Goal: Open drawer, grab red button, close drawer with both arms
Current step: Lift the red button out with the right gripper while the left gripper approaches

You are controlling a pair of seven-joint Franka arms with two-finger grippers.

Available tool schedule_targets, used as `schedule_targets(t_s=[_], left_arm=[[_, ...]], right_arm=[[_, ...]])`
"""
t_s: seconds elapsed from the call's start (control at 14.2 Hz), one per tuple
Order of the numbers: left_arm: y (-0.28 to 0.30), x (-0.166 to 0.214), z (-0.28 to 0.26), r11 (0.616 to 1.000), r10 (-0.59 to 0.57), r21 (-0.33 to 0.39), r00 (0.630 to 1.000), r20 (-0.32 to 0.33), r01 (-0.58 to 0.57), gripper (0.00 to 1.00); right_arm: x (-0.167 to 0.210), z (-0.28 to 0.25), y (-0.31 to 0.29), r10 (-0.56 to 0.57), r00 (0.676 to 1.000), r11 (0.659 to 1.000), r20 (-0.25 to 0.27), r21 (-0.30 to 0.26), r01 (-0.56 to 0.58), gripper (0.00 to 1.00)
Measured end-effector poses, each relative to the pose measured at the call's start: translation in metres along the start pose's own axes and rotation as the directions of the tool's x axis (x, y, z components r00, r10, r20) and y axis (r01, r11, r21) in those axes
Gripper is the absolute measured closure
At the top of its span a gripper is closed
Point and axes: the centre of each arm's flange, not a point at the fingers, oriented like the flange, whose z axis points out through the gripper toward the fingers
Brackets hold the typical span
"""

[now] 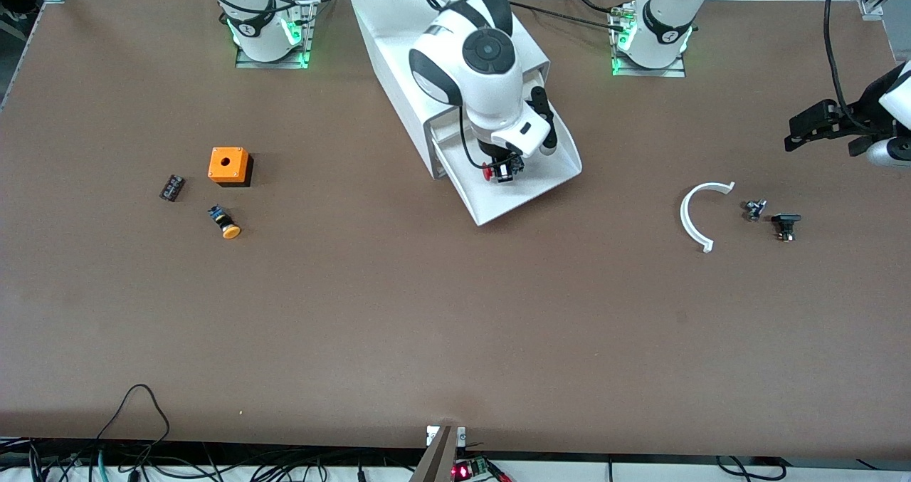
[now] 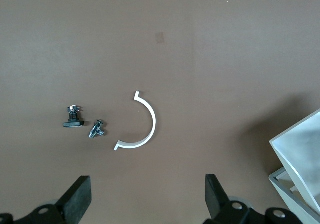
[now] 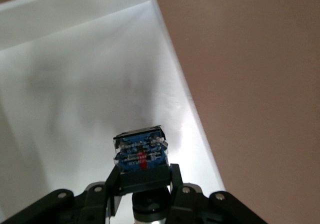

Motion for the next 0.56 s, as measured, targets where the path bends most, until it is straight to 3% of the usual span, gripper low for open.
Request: schedule_targets(t_s=[0.21,0.35,0.42,0.56], left_arm=[[0.0,0.002,-0.007,1.0,0.001,0.003,1.0,-0.031,-0.001,0.0],[0.002,0.011,-0.013,1.0,0.006,0.01,0.994,-0.107,-0.005,0.0],[0.004,0.018,-0.013,1.0,0.012,0.013,0.989,-0.149,-0.01,0.0],[0.01,0.036,0.009,1.0,0.01,-0.018,0.985,-0.171,-0.014,0.0]], right_arm=[[-0.052,-0.061,0.041,0.162,0.987,0.984,-0.001,-0.08,-0.161,0.59],[-0.111,-0.069,0.075,0.307,0.951,0.946,0.034,-0.118,-0.301,0.59],[-0.142,-0.063,0.089,0.396,0.917,0.913,0.053,-0.127,-0.387,0.59],[-0.196,-0.044,0.11,0.601,0.796,0.795,0.068,-0.151,-0.587,0.59]])
